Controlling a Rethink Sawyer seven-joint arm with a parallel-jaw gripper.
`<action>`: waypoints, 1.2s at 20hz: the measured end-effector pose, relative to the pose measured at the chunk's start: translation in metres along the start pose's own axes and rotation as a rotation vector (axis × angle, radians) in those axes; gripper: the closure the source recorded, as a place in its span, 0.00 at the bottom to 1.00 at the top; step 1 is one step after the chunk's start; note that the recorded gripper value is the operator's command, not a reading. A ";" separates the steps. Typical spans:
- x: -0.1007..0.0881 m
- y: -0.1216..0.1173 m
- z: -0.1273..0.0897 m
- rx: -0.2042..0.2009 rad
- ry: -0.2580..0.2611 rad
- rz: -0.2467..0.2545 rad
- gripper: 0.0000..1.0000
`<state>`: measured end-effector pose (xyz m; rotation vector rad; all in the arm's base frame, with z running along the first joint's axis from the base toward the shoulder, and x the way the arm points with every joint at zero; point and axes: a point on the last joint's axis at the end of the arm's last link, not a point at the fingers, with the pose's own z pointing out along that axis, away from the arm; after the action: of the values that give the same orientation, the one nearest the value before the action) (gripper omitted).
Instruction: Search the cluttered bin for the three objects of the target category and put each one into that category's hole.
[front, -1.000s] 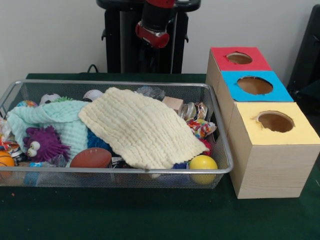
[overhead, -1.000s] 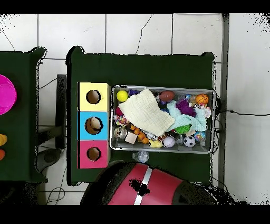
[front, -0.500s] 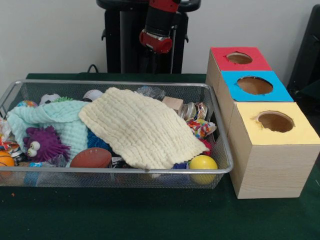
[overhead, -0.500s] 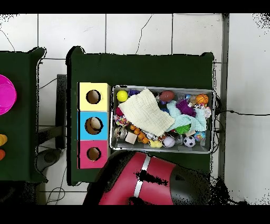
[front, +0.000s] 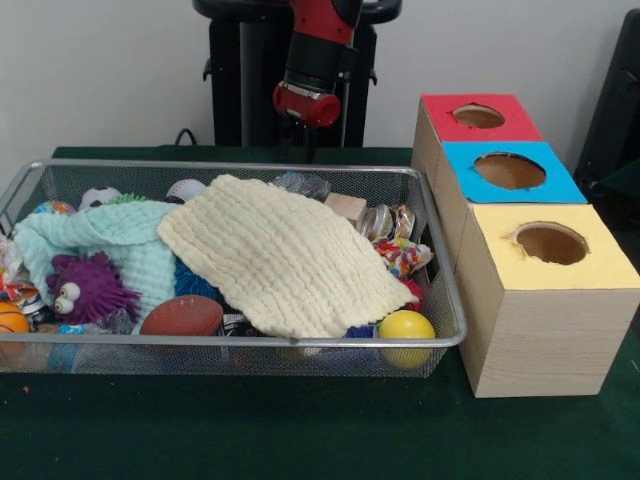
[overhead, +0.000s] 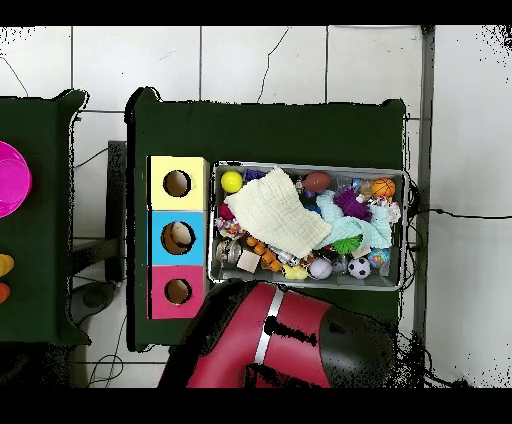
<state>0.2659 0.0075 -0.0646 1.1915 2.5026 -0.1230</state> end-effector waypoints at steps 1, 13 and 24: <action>0.000 0.000 0.000 -0.002 -0.002 -0.001 0.00; 0.002 -0.002 0.000 -0.015 -0.024 -0.012 0.00; 0.001 -0.001 0.003 -0.054 -0.077 -0.016 0.00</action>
<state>0.2654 0.0068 -0.0673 1.1239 2.4341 -0.1033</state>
